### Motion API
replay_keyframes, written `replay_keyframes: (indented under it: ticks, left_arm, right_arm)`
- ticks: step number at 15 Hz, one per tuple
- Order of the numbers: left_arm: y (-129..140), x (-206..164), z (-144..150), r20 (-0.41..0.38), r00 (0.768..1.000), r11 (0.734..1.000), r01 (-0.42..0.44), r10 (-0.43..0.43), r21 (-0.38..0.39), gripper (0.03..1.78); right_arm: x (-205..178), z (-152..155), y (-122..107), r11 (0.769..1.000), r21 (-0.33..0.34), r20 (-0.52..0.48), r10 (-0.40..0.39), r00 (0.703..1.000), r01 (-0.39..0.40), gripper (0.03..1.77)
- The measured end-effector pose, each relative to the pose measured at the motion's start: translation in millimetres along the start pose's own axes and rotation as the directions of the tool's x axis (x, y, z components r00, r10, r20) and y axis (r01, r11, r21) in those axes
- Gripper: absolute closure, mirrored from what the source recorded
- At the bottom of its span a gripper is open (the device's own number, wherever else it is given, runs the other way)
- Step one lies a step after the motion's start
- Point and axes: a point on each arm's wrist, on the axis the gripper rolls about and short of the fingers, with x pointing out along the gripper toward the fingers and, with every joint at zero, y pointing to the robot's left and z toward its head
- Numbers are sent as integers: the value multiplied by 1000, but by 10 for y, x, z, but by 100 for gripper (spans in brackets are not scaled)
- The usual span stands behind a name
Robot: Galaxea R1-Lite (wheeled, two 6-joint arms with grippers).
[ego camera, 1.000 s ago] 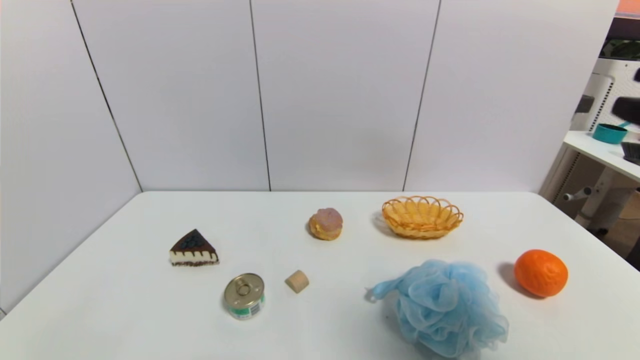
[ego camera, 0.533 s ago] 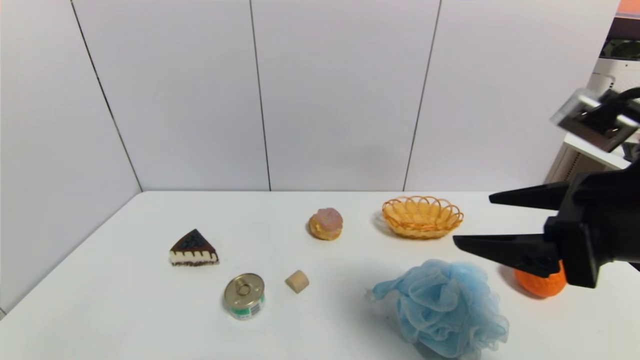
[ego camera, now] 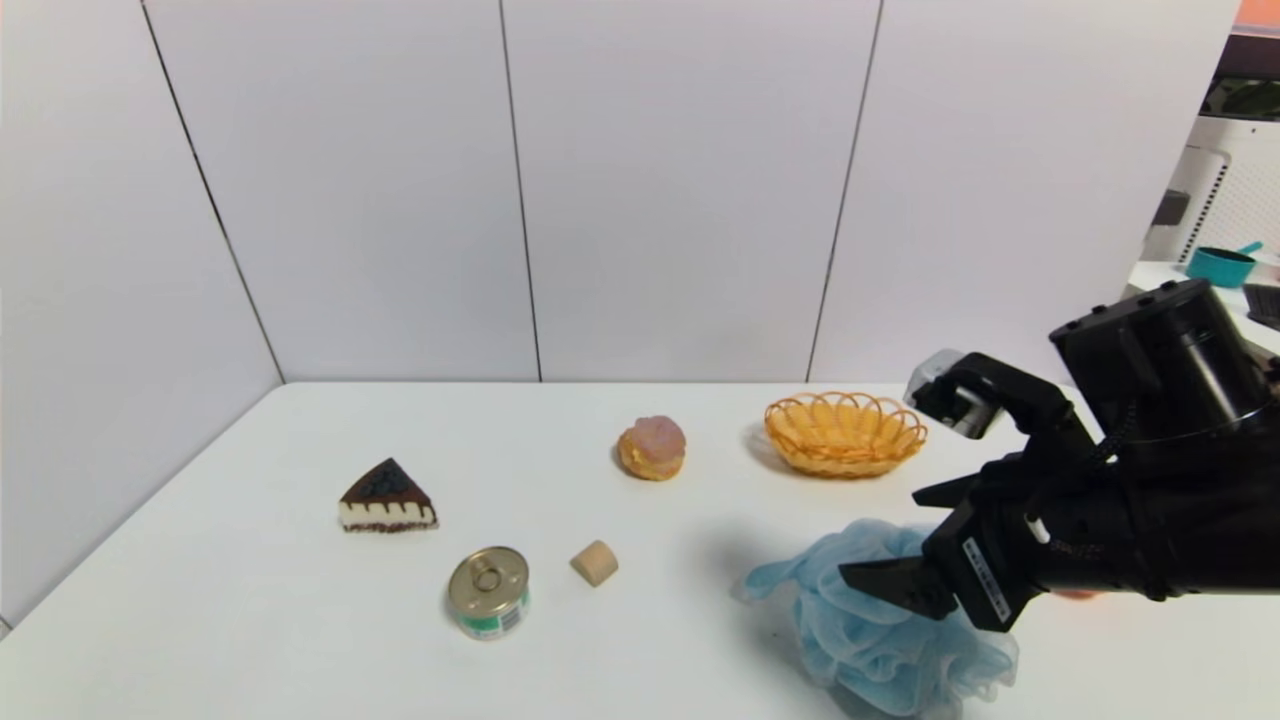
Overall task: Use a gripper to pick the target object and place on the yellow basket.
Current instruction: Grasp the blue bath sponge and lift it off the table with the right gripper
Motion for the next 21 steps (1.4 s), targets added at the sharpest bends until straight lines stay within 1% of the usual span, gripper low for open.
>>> replay_keyframes:
  ticks: [3, 7, 11, 14, 16, 20, 21]
  left_arm:
    - [0, 0, 0, 0, 1000, 1000, 0, 0, 0, 12]
    - [0, 0, 0, 0, 1000, 1000, 0, 0, 0, 12]
    - [0, 0, 0, 0, 1000, 1000, 0, 0, 0, 12]
    - [0, 0, 0, 0, 1000, 1000, 0, 0, 0, 12]
    - [0, 0, 0, 0, 1000, 1000, 0, 0, 0, 12]
    - [0, 0, 0, 0, 1000, 1000, 0, 0, 0, 12]
    - [0, 0, 0, 0, 1000, 1000, 0, 0, 0, 12]
  right_arm:
    - [180, -95, -18, 1000, -16, -46, -17, 999, 16, 11]
    - [284, -245, -42, 998, -45, -112, -50, 992, 45, 11]
    - [429, -345, -50, 997, -48, -139, -72, 988, 66, 10]
    - [595, -435, -53, 997, -47, -150, -72, 986, 66, 10]
    - [690, -490, -55, 997, -44, -175, -70, 982, 63, 10]
    - [769, -534, -71, 997, -37, -211, -69, 975, 62, 10]
    - [772, -539, -75, 997, -34, -217, -69, 974, 63, 22]
